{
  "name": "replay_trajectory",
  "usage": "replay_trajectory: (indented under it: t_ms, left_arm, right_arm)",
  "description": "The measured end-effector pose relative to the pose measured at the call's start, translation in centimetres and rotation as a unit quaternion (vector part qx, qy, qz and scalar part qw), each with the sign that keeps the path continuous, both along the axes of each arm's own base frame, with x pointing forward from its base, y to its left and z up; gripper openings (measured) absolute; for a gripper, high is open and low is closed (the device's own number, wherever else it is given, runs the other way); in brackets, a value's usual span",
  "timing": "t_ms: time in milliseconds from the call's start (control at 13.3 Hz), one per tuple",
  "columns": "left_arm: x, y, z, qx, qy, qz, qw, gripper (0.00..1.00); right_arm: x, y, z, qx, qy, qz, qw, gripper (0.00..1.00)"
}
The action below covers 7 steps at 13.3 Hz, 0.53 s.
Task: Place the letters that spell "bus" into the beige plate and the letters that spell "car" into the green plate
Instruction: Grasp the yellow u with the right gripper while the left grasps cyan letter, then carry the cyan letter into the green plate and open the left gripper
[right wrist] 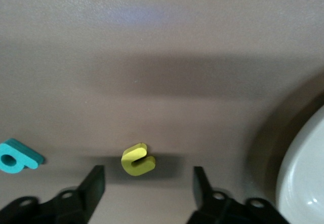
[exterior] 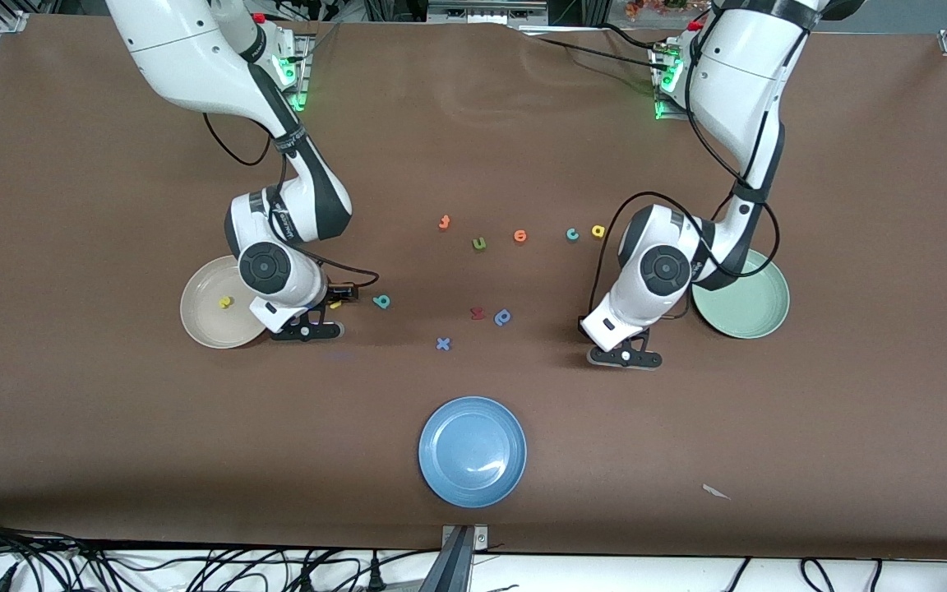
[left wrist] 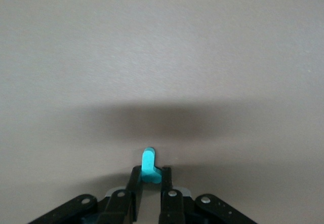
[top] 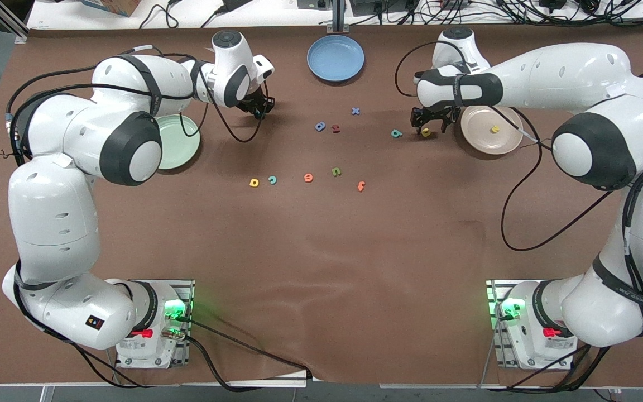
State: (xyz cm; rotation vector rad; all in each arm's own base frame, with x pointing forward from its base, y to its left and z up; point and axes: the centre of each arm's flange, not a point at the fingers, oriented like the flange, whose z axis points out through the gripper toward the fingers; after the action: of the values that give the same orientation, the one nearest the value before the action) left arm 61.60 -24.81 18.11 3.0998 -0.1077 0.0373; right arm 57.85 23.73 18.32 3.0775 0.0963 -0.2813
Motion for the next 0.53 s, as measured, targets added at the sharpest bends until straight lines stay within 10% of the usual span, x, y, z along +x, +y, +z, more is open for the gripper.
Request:
replay_trajectory:
  t_ms: [526]
  left_arm:
    - [1.5,10.8,8.7,0.003,0.054,-0.045,0.998,0.19]
  right_arm:
    - [-0.3,0.3,-0.5,0.003,-0.009,0.003,1.000,0.61]
